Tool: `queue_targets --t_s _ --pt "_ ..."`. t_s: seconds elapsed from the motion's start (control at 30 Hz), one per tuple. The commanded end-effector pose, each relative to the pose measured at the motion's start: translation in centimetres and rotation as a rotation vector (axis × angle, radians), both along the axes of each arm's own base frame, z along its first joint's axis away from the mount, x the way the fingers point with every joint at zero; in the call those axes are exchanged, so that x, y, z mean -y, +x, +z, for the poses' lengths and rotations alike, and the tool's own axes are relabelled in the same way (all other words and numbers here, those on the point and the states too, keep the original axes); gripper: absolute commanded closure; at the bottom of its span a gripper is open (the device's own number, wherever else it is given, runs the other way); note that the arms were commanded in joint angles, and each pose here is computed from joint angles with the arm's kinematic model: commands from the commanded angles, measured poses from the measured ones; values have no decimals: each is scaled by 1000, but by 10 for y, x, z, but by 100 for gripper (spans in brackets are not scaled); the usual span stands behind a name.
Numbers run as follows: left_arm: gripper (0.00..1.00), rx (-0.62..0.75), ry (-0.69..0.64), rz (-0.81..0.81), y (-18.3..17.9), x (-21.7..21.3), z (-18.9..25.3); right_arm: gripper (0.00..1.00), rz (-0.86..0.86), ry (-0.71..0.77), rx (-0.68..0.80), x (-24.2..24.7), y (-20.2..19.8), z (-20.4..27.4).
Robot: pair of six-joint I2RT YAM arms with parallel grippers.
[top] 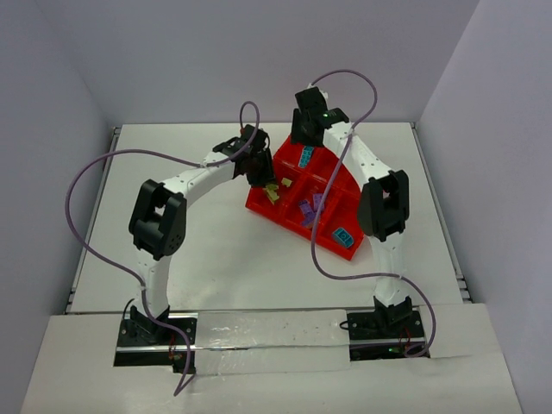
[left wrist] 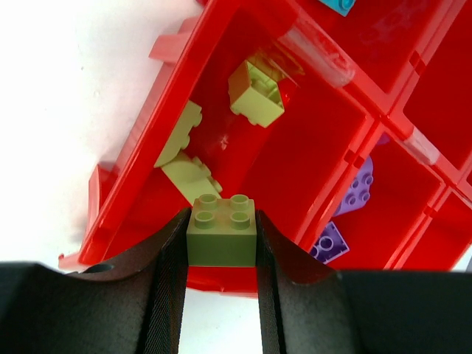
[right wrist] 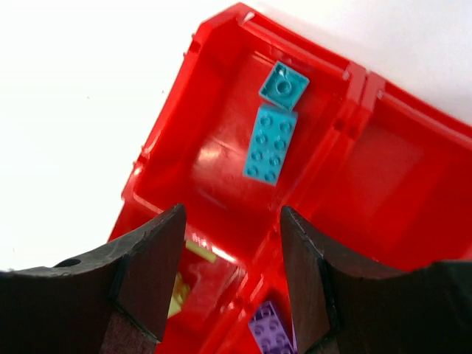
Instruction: Sort the legos into containers by color
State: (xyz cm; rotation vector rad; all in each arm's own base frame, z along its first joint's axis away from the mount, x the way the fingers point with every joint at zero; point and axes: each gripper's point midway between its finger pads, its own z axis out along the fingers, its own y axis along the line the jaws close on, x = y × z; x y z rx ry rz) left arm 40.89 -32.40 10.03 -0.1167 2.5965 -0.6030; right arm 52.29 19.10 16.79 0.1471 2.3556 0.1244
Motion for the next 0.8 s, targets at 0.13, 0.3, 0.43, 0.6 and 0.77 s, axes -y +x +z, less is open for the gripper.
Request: queue_targets --t_s 0.13,0.3,0.43,0.6,0.77 --pt "100 42 8 -30 9 8 2 38 -31 6 5 7 17 5" --pt "86 16 30 -38 7 8 -10 38 -37 15 -13 9 21 -4" --pt "58 14 29 -48 5 8 -11 38 -39 2 -31 10 23 -11" --pt "24 35 4 -75 5 14 2 38 -49 -1 -17 12 23 -4" --pt "14 65 -7 -106 3 17 23 37 -41 14 11 12 25 11"
